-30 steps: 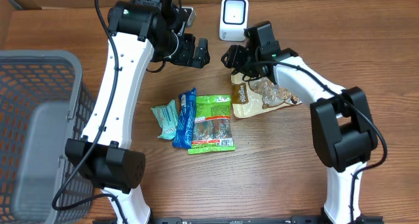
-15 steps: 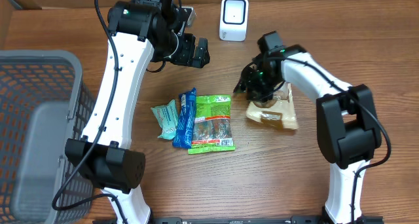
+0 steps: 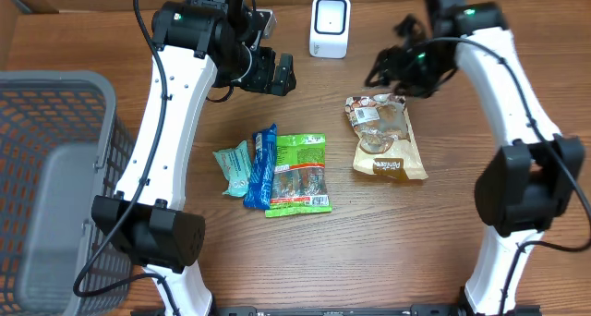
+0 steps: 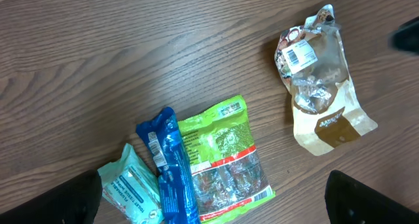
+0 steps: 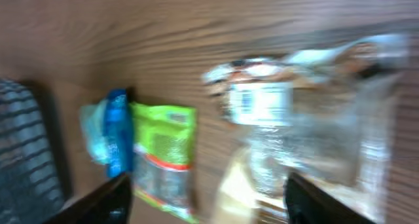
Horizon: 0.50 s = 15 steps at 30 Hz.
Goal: Scan the item barcode
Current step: 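Lift the mushroom bag with the right gripper toward the scanner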
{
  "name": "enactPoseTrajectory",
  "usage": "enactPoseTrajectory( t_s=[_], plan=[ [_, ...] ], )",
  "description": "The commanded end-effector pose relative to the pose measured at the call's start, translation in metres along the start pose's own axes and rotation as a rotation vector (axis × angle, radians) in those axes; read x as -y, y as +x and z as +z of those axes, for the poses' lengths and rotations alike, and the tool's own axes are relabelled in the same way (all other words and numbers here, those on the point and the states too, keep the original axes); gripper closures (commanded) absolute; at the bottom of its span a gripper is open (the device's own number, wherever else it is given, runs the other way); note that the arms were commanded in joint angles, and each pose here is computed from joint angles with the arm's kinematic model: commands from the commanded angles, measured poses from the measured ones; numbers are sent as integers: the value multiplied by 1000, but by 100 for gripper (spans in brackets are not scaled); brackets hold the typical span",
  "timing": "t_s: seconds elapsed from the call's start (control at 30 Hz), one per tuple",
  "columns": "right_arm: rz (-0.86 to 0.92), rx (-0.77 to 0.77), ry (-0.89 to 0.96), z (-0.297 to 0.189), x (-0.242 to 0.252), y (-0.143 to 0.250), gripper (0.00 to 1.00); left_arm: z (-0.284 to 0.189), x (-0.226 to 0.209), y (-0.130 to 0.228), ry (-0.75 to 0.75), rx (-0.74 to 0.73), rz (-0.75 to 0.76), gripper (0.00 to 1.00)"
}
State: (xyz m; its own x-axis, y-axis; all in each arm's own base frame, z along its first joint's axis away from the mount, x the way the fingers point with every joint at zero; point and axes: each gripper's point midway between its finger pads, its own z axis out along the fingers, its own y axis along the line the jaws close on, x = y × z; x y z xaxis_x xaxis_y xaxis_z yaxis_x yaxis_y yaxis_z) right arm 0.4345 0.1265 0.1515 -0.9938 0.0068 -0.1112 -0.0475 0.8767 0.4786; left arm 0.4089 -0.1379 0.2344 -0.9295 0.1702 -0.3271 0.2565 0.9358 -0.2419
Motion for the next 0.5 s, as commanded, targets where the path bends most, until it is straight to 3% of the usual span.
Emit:
enactPoseTrajectory(
  t_s=[0.0,0.2,0.47],
  plan=[
    [-37,-2,215,-10,54,4,19,-2,5,-3,12,12,34,0],
    [2,-106,233,25,93,35,16,-2,5,-3,11,11,34,0],
    [-103,-158,97,67,89,59,15,-2,5,-3,11,11,34,0]
  ],
)
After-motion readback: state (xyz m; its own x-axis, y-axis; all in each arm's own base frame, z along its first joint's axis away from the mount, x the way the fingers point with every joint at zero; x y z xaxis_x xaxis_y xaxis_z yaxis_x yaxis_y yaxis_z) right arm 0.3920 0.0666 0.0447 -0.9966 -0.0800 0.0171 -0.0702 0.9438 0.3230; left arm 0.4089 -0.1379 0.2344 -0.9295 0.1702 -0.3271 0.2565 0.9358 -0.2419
